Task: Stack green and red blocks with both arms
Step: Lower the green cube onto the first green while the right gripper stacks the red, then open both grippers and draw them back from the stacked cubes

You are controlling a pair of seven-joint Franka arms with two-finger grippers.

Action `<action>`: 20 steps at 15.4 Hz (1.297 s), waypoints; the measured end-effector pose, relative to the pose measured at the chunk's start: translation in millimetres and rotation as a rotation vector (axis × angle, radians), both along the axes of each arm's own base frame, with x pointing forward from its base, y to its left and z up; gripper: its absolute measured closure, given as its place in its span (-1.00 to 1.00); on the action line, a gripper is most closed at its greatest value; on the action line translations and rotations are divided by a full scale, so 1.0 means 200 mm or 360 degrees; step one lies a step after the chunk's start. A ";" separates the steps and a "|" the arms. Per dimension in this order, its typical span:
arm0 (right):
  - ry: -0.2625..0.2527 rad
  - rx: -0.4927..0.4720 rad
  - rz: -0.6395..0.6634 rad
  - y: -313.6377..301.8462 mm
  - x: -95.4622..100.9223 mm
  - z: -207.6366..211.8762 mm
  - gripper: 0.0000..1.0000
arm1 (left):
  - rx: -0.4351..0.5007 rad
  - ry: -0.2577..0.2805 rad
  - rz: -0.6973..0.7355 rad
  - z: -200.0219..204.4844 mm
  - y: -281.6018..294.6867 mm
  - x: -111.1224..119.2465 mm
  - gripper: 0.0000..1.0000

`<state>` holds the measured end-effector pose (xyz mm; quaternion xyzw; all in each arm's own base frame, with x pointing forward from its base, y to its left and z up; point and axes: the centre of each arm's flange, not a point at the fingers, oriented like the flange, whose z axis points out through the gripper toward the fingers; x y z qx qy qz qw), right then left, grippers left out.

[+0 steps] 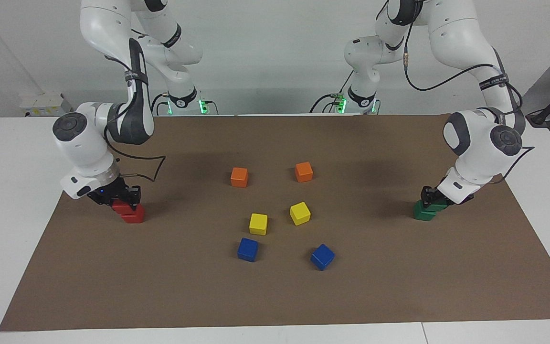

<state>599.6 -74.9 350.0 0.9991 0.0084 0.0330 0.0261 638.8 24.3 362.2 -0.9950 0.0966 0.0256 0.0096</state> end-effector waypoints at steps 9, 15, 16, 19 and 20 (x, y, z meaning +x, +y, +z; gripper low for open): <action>-0.0031 0.0001 0.0009 0.02 -0.02 -0.02 -0.09 | -0.0002 -0.0024 -0.0003 -0.01 -0.01 -0.01 -0.29; -0.0041 0.0100 -0.0074 0.02 -0.02 -0.02 -0.33 | 0.0008 -0.0083 0.0049 0.21 0.01 -0.05 -1.00; -0.0041 0.0101 -0.0074 0.02 -0.02 -0.02 -0.53 | 0.0014 -0.0080 0.0064 0.30 0.03 -0.08 -1.00; -0.0042 0.0101 -0.0074 0.02 -0.02 -0.02 -1.00 | 0.0020 -0.0055 0.0120 0.62 0.09 -0.21 -1.00; -0.0044 0.0101 -0.0074 0.03 -0.02 -0.02 -1.00 | 0.0001 -0.0050 0.0165 0.72 0.07 -0.24 -1.00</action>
